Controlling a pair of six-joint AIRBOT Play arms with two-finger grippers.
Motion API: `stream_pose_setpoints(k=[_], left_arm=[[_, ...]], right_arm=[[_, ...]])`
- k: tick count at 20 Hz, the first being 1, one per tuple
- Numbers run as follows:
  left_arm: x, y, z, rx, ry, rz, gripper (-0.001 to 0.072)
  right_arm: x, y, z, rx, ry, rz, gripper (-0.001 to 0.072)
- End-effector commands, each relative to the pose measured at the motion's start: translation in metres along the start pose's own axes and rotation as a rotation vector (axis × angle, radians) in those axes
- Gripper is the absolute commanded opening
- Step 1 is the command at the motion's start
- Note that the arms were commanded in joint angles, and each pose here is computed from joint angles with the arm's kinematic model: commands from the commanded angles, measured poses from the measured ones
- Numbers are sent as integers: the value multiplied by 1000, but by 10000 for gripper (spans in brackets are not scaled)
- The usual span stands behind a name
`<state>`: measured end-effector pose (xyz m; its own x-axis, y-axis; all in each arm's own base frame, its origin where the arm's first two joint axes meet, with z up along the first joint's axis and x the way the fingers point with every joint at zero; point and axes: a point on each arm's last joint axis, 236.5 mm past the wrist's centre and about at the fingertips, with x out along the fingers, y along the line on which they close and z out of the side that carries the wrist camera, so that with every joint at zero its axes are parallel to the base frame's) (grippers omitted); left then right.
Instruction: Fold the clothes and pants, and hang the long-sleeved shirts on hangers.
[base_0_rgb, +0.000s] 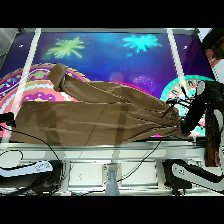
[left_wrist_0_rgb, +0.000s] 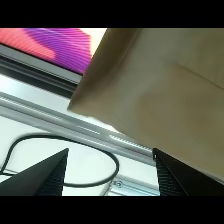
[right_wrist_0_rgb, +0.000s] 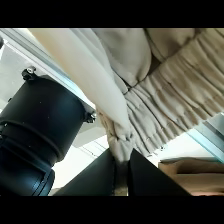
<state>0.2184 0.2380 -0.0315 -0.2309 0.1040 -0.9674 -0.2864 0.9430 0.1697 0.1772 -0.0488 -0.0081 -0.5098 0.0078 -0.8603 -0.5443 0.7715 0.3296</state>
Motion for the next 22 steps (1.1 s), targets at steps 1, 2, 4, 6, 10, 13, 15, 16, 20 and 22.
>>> stream_pose_setpoints(k=[1, 2, 4, 6, 10, 13, 15, 16, 20, 22], left_arm=[[1, 1, 2, 5, -5, 2, 606], [1, 1, 2, 5, -5, 2, 606], [1, 1, 2, 5, -7, 3, 605], [1, 1, 5, 5, -17, 6, 602], [-1, -3, 10, 21, -33, 10, 602], [-11, -8, 21, 43, -65, 23, 600], [-27, -9, 37, 55, -123, 44, 598], [-40, -10, 49, 43, -172, 58, 555], [-101, -17, 91, 44, -398, 65, 277], [-126, -21, 104, 30, -511, 40, 270]], right_arm=[[0, -2, 5, 34, -21, -9, 402], [-1, -6, 8, 56, -37, -27, 459], [-1, -12, 13, 68, -57, -51, 458], [-1, -15, 14, 70, -63, -63, 452], [-26, -45, 37, 236, -205, -186, 418], [-81, -76, 53, 299, -366, -344, 35], [-138, -102, 69, 361, -552, -482, 35], [-170, -114, 77, 415, -671, -548, 36], [-261, -151, 75, 571, -998, -729, 34], [-243, -179, 47, 787, -1014, -641, 32]])
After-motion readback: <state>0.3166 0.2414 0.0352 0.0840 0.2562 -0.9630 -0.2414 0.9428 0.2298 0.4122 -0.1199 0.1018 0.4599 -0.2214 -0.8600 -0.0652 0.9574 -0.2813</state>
